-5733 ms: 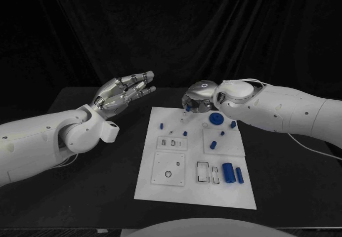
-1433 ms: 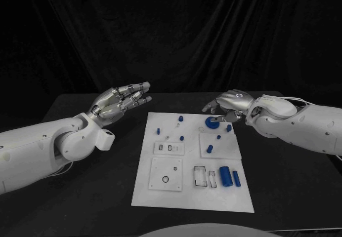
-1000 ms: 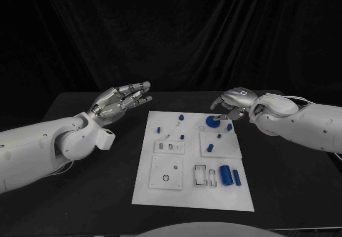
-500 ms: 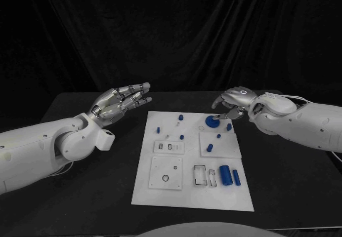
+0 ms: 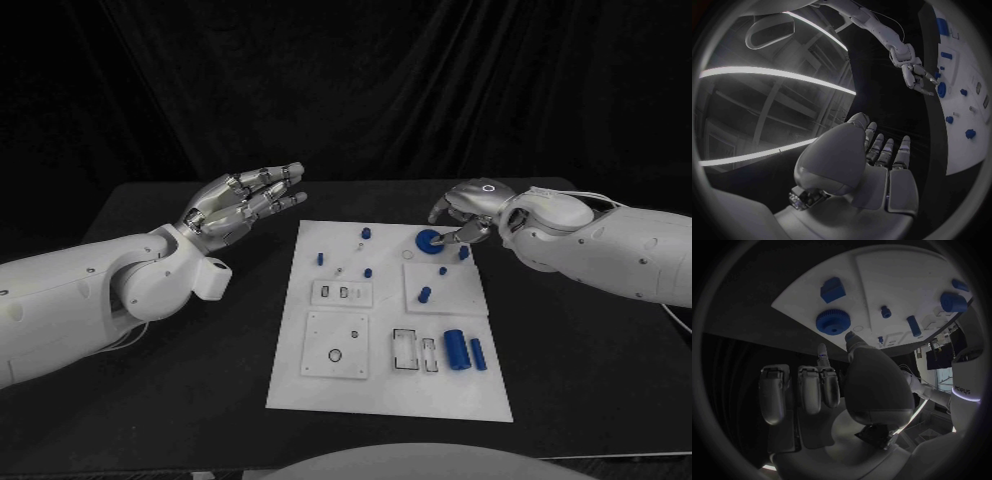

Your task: Assemble the parts on the task board

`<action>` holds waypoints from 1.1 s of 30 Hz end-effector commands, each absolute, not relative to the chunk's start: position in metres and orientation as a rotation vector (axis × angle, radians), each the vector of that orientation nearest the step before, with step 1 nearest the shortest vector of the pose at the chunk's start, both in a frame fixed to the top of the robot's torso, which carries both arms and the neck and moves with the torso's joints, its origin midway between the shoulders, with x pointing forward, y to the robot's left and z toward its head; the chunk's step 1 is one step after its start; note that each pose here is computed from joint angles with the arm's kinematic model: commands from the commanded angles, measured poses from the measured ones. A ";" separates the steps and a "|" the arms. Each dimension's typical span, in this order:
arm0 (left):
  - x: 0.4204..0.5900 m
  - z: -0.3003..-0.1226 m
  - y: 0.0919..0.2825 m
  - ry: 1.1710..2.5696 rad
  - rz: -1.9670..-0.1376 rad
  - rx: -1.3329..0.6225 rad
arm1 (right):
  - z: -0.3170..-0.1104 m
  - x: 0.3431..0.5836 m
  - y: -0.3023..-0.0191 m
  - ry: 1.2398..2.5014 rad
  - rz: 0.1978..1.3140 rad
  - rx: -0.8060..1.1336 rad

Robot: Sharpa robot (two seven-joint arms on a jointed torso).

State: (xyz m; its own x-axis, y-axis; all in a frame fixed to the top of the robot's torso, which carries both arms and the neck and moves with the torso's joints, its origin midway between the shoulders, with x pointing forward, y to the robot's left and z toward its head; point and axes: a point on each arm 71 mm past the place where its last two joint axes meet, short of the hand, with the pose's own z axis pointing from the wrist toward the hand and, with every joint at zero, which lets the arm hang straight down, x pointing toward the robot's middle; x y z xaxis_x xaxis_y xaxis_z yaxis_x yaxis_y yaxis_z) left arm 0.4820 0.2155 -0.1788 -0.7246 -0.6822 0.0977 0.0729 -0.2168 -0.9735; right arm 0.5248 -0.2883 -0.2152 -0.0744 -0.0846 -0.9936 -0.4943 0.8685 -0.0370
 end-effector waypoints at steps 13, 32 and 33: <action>0.481 -0.179 0.214 1.545 -2.009 -0.725 | -0.223 0.526 -0.287 1.687 0.335 -0.456; 0.481 -0.181 0.213 1.550 -2.012 -0.727 | -0.230 0.528 -0.285 1.732 0.316 -0.453; 0.481 -0.181 0.213 1.550 -2.012 -0.728 | -0.230 0.529 -0.285 1.734 0.316 -0.453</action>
State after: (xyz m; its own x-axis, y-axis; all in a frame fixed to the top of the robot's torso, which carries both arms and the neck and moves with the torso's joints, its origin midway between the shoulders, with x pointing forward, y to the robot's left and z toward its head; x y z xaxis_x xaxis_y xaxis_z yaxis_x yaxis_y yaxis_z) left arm 0.4817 0.2151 -0.1812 -0.7275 -0.6785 0.1021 0.0631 -0.2143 -0.9747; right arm 0.5286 -0.2828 -0.2270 -0.1481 -0.1174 -0.9820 -0.4833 0.8749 -0.0317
